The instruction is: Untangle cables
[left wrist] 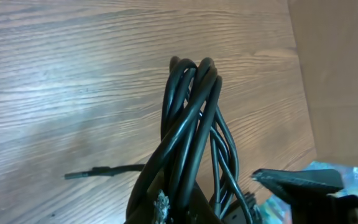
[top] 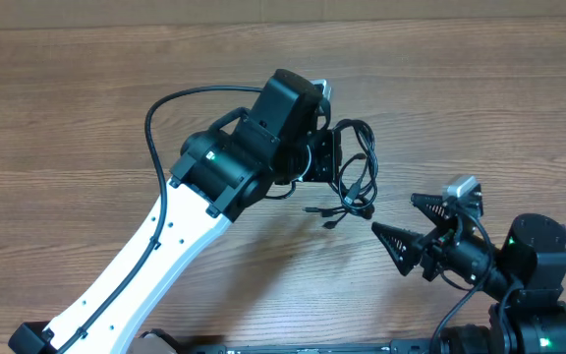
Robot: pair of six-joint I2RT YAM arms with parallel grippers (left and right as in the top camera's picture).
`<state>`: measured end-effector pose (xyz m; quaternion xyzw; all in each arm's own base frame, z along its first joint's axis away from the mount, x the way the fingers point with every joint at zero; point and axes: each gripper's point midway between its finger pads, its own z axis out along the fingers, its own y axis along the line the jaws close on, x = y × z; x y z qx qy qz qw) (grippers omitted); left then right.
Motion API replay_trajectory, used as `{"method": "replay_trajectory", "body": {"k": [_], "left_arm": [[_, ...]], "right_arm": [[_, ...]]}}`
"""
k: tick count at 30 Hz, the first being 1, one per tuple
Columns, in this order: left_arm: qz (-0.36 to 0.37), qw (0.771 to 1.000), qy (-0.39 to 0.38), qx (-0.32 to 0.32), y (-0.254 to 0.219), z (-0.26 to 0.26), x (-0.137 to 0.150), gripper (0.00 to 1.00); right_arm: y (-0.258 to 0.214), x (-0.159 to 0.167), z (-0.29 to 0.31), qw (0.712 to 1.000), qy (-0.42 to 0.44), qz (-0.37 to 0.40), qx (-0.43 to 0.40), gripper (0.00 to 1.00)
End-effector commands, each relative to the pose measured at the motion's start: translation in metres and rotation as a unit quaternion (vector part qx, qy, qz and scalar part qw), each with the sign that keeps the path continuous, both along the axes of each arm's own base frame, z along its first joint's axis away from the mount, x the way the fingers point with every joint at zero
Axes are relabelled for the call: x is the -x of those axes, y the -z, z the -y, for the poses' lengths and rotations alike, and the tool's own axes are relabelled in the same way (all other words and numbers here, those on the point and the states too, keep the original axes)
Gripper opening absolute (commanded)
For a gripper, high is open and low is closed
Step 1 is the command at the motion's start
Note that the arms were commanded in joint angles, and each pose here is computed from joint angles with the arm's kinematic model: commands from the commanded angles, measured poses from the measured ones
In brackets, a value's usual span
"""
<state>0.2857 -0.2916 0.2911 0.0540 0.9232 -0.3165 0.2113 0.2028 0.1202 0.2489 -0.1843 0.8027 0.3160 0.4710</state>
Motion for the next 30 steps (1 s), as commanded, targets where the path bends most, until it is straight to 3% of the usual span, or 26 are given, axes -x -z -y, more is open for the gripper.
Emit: {"method": "replay_trajectory", "body": {"k": [1,8,16,24,27,30], "left_arm": [[0.009,1.0,-0.006,0.025,-0.017,0.008,0.006,0.04],[0.021,0.999,0.033,0.018,-0.015,0.027,0.021,0.04],[0.097,0.989,0.109,-0.023,-0.014,0.041,0.03,0.04],[0.182,0.954,0.23,-0.056,-0.017,0.059,0.053,0.04],[0.218,0.931,0.279,-0.082,-0.014,0.06,0.058,0.04],[0.228,0.926,0.287,-0.086,-0.015,0.06,0.057,0.04]], "right_arm": [[-0.005,-0.001,0.002,1.0,-0.001,0.022,0.017,0.92],[-0.007,-0.004,0.003,1.0,0.008,0.024,0.014,0.88],[-0.008,-0.013,0.012,0.998,0.057,0.0,-0.008,0.87],[-0.004,-0.019,0.023,0.995,0.102,-0.018,-0.013,0.86],[0.003,-0.023,0.033,0.99,0.136,-0.031,0.0,0.85],[0.013,-0.024,0.046,0.984,0.17,-0.046,0.02,0.85]]}}
